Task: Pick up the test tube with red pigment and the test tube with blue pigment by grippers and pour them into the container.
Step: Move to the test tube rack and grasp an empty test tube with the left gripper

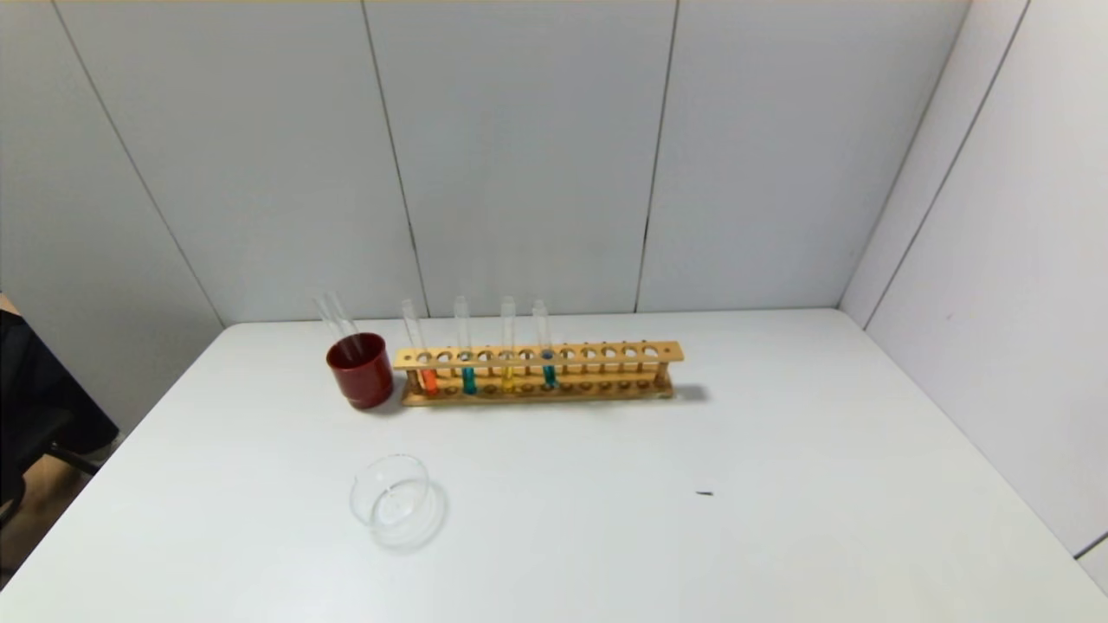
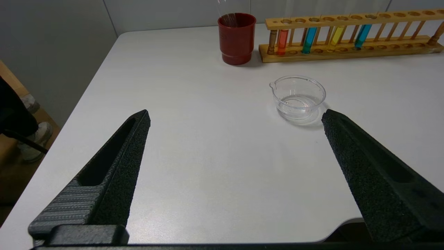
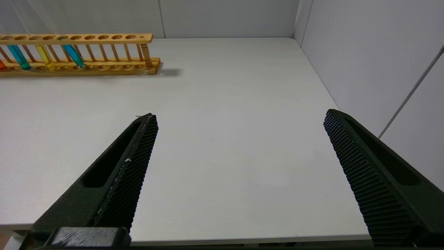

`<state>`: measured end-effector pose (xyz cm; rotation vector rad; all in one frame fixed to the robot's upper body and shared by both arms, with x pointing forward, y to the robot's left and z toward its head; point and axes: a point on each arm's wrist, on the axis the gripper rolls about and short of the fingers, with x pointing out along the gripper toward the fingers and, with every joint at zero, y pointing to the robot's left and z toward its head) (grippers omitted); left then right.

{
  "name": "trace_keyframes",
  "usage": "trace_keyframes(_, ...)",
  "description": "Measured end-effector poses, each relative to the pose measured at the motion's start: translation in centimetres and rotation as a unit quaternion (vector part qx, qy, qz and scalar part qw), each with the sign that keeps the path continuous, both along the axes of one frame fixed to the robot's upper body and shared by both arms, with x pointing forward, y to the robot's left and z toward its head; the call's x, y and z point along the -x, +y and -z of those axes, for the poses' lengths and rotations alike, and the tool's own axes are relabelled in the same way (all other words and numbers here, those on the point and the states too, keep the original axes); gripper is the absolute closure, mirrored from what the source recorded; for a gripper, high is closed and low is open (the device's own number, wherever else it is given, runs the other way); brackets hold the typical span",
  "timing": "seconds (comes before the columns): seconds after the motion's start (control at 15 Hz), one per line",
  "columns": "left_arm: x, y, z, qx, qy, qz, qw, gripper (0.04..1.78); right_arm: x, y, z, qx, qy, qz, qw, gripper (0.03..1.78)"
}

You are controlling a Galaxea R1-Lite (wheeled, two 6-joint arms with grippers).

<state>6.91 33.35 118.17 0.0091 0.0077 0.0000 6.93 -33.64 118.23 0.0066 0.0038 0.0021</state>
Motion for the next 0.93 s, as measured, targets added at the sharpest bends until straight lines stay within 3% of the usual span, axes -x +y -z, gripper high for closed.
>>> trace_keyframes(0.73,0.0,0.0,0.0,-0.004,-0.001,0.0,1.0,0.08,0.0,0.0,0.0,0.0,0.0,0.0,1.0,0.06)
trace_keyframes(0.93,0.2,-0.1,-1.1,-0.024,-0.025,0.025,0.999,0.08,0.0,0.0,0.0,0.0,0.0,0.0,1.0,0.06)
